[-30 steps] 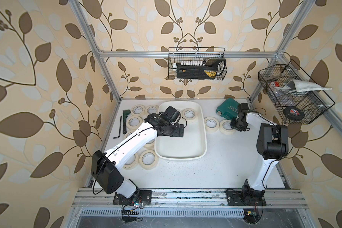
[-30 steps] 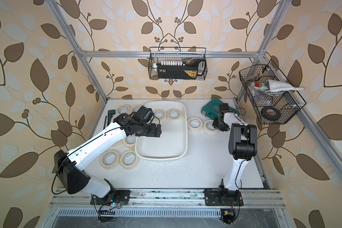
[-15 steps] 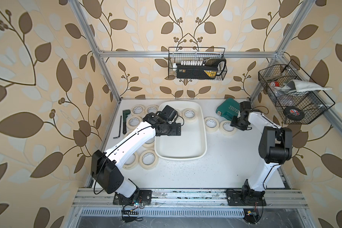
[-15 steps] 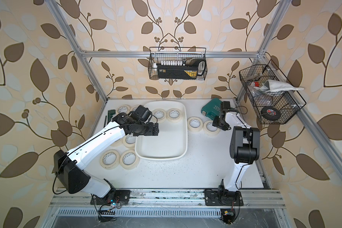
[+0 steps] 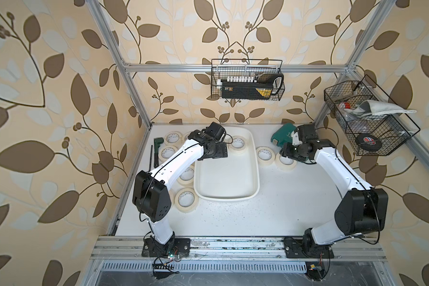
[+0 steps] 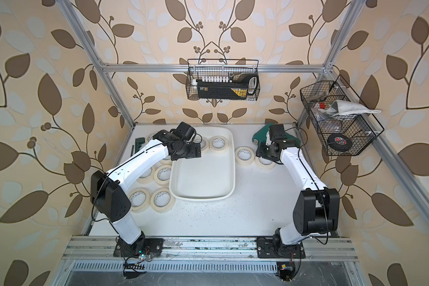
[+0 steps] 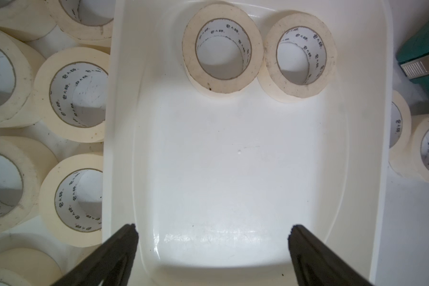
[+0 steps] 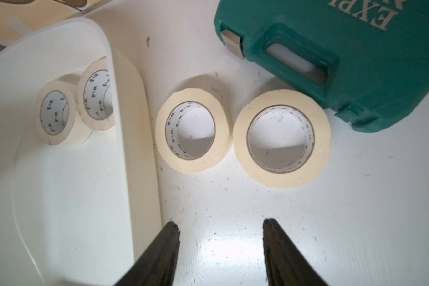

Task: Take out the art tape in the storage box
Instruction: Pick up the art tape from the storage box, then place the art tape at the center of the board, then pick up the art tape from the storage box.

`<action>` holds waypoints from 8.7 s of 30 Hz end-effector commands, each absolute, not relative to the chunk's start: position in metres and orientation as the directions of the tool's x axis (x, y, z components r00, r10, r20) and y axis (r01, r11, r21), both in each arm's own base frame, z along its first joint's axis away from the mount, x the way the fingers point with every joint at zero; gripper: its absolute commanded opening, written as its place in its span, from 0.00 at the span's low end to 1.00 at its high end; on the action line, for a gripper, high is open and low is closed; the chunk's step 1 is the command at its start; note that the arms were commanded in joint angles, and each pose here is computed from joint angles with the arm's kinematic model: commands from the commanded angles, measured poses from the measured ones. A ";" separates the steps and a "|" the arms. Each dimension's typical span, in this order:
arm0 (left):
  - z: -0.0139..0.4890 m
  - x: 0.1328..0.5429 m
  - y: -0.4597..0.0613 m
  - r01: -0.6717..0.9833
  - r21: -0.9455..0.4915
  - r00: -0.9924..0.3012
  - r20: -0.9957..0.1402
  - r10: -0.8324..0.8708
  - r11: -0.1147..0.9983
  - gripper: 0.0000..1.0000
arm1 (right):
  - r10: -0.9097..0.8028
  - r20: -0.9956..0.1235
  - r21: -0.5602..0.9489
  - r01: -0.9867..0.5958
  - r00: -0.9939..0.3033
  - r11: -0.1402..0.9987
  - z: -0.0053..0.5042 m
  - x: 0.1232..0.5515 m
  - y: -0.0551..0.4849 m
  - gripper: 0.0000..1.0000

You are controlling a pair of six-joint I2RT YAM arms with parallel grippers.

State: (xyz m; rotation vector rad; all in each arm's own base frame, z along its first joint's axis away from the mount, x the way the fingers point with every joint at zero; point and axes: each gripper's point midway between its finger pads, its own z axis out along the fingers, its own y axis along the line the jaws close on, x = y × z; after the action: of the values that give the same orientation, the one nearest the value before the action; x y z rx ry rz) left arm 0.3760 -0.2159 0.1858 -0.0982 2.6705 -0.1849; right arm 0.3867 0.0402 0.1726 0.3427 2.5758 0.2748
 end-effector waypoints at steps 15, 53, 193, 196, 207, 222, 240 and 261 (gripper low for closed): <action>0.126 0.482 -0.204 -0.167 -0.166 -0.879 -0.422 -0.223 0.972 0.74 | 0.223 -0.397 0.295 0.106 -0.890 0.949 0.155 0.334 0.083 0.56; 0.064 0.527 -0.204 -0.217 -0.193 -0.888 -0.369 -0.276 0.957 0.25 | 0.204 -0.425 0.319 0.065 -0.882 0.945 0.176 0.323 0.095 0.54; 0.262 0.313 -0.292 0.435 -0.205 -0.723 -0.660 0.204 0.877 0.99 | 0.114 -0.307 0.047 0.105 -0.945 0.993 0.045 0.361 0.079 0.01; 0.259 0.313 -0.292 0.429 -0.206 -0.731 -0.651 0.204 0.879 0.99 | 0.111 -0.308 0.029 0.108 -0.945 0.994 0.044 0.363 0.076 0.05; 0.253 0.316 -0.291 0.416 -0.200 -0.739 -0.643 0.202 0.887 0.99 | 0.106 -0.316 -0.006 0.114 -0.943 0.994 0.047 0.366 0.071 0.38; 0.228 0.365 -0.278 0.221 -0.217 -0.815 -0.576 0.058 0.951 0.96 | 0.116 -0.400 0.063 0.099 -0.909 0.993 0.112 0.349 0.077 0.54; 0.140 0.475 -0.301 0.053 -0.142 -0.889 -0.458 -0.018 0.988 0.94 | 0.116 -0.429 0.170 0.046 -0.896 0.984 0.150 0.326 0.098 0.57; 0.085 0.556 -0.315 0.071 -0.198 -0.837 -0.544 -0.050 0.978 0.82 | 0.116 -0.421 0.194 0.036 -0.900 0.980 0.148 0.322 0.105 0.57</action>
State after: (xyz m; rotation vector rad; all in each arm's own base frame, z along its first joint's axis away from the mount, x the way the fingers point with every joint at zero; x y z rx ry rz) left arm 0.5418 -0.3111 0.0688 -0.0102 2.6174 -0.2566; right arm 0.3218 0.1008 0.1360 0.1040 2.7107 0.2162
